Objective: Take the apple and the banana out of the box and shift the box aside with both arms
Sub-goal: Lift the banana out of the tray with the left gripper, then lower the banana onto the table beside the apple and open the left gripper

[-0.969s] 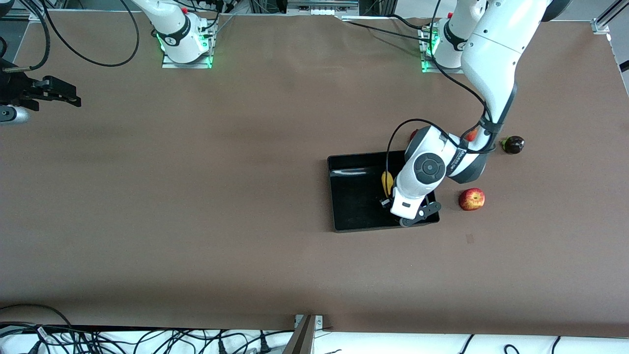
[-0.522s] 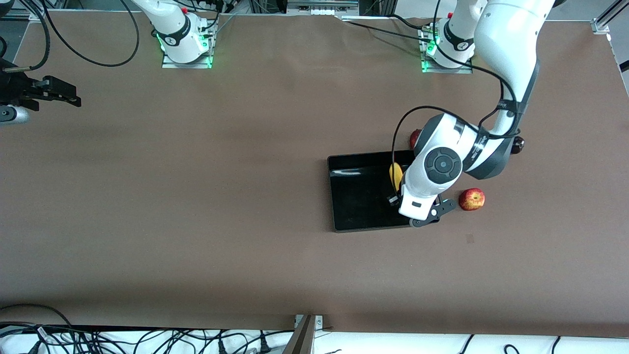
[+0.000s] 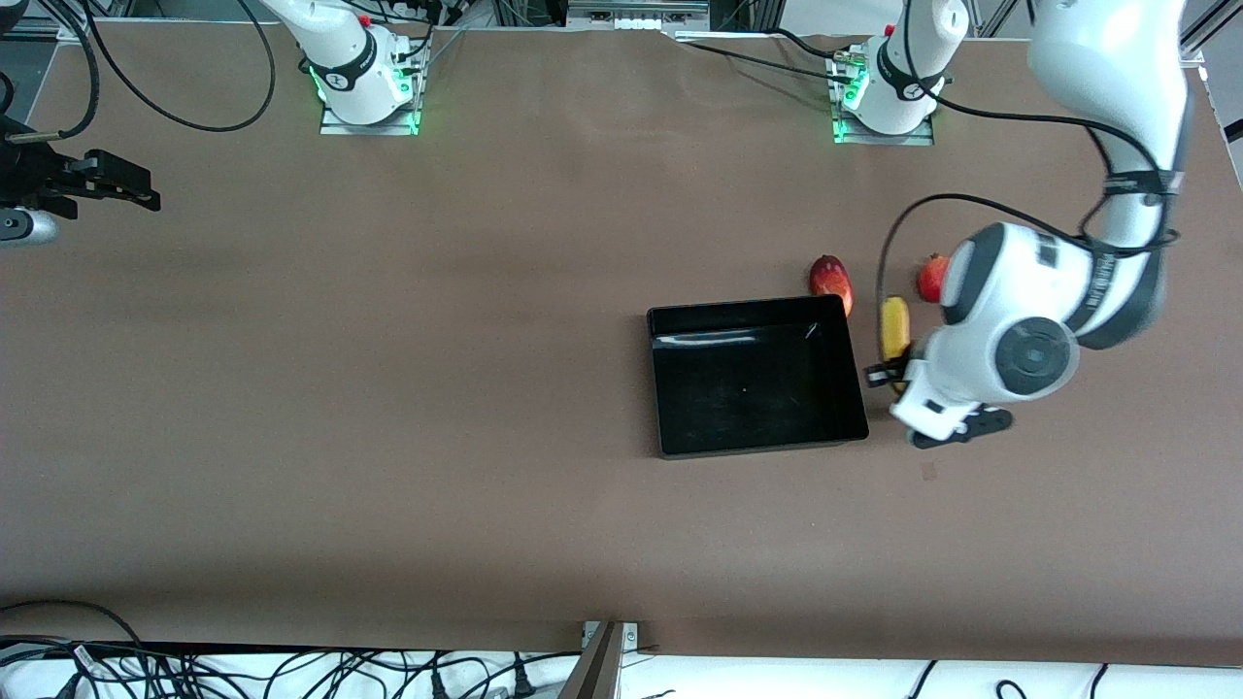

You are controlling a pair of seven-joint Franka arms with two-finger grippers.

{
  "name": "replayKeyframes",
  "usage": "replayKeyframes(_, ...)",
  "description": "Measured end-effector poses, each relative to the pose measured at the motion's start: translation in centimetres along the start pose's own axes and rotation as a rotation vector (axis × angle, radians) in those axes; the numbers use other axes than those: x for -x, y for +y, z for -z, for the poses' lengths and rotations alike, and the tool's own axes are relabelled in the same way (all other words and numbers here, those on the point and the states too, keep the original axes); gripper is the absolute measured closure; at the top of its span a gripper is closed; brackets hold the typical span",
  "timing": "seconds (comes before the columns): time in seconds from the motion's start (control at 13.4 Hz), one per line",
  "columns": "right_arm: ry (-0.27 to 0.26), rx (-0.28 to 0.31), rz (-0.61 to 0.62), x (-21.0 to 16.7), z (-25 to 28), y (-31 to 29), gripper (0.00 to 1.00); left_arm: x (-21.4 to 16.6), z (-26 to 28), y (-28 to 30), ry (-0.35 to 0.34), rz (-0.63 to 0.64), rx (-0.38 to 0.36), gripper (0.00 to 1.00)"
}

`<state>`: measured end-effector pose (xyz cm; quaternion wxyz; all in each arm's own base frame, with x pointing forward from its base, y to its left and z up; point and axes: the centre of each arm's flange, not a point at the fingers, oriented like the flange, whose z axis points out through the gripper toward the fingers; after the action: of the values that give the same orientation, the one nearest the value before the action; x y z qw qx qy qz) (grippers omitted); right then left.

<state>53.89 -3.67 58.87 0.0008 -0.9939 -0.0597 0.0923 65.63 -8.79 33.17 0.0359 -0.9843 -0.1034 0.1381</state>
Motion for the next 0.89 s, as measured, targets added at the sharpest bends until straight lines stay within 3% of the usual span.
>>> replayKeyframes(0.22, 0.000, 0.000, 0.000, 0.0, 0.0, 0.0, 0.00, -2.5, -1.5, -7.9, -0.024, -0.091, 0.015, 0.66)
replayKeyframes(0.45, 0.000, 0.000, 0.000, 0.0, 0.0, 0.0, 0.00, -4.7, -3.6, -14.1, -0.002, -0.151, 0.006, 0.66)
replayKeyframes(0.89, 0.000, 0.000, 0.000, 0.0, 0.0, 0.0, 0.00, -6.9, -12.5, -17.1, 0.126, -0.189, 0.021, 0.66)
